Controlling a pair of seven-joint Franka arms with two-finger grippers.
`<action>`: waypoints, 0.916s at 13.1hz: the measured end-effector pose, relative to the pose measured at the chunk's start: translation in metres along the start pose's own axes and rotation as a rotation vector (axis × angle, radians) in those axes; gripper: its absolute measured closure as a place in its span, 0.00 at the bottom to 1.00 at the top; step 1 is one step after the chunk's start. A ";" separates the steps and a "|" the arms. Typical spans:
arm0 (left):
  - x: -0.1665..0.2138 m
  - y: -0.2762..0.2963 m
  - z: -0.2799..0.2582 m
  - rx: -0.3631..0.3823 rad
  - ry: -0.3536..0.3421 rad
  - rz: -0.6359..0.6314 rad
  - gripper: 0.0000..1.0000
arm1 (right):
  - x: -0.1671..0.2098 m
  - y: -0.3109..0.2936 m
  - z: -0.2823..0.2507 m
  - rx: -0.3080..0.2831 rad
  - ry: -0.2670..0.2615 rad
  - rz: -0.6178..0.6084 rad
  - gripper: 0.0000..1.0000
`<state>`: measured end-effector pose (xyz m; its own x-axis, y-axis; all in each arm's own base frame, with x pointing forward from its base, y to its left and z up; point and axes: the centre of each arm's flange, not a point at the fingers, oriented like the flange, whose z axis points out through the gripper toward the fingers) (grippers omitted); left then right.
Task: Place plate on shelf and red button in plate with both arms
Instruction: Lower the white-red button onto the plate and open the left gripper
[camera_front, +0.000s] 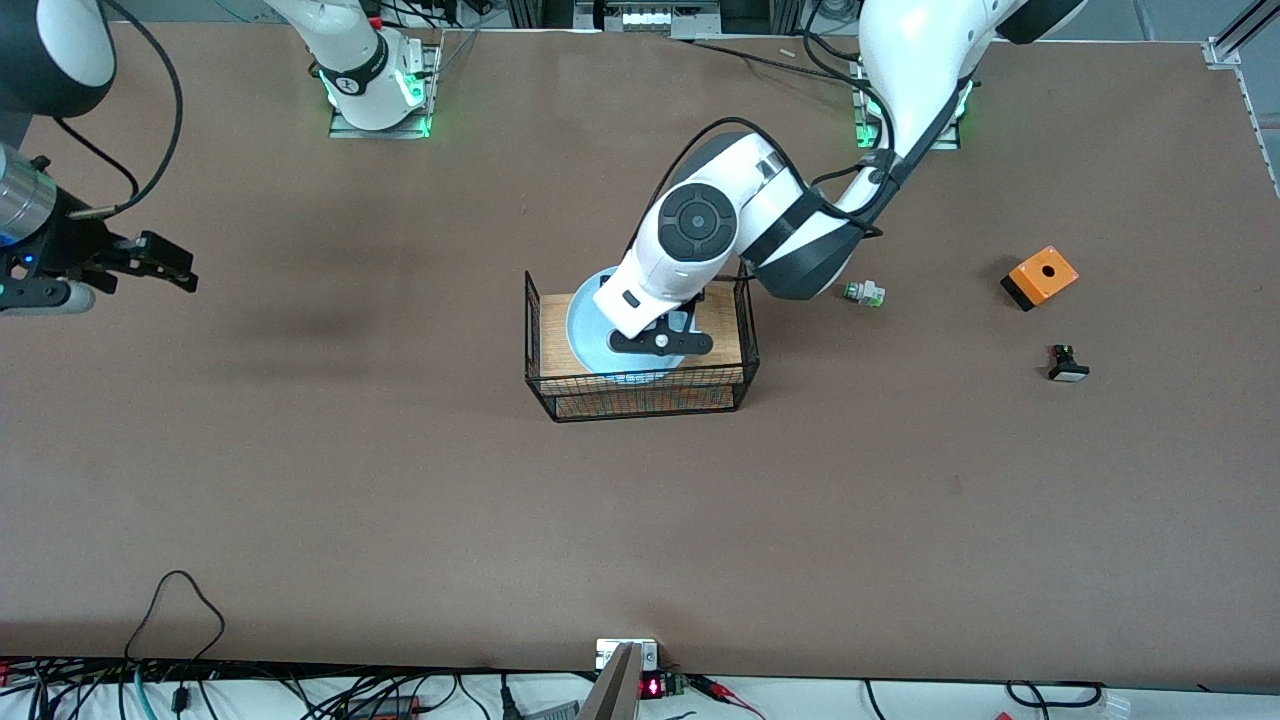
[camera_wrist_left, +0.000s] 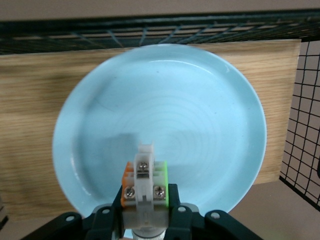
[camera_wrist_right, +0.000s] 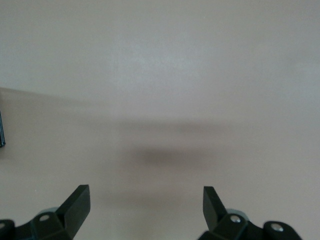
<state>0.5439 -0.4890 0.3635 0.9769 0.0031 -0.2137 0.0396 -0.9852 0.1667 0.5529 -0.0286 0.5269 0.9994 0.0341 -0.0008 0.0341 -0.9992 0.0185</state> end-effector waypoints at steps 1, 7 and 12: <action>0.000 0.001 0.003 -0.001 -0.002 -0.001 0.66 | -0.011 -0.001 0.003 0.001 -0.001 0.000 0.00; 0.006 -0.001 0.015 0.005 -0.014 -0.008 0.59 | -0.020 -0.002 0.003 0.002 -0.010 -0.001 0.00; 0.010 0.002 -0.002 -0.019 0.013 -0.010 0.09 | -0.015 -0.001 0.013 0.002 -0.027 -0.001 0.00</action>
<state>0.5539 -0.4901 0.3637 0.9790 0.0151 -0.2031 0.0531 -0.9817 0.1829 0.5380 -0.0284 0.5140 0.9990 0.0342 -0.0276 0.0347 -0.9993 0.0168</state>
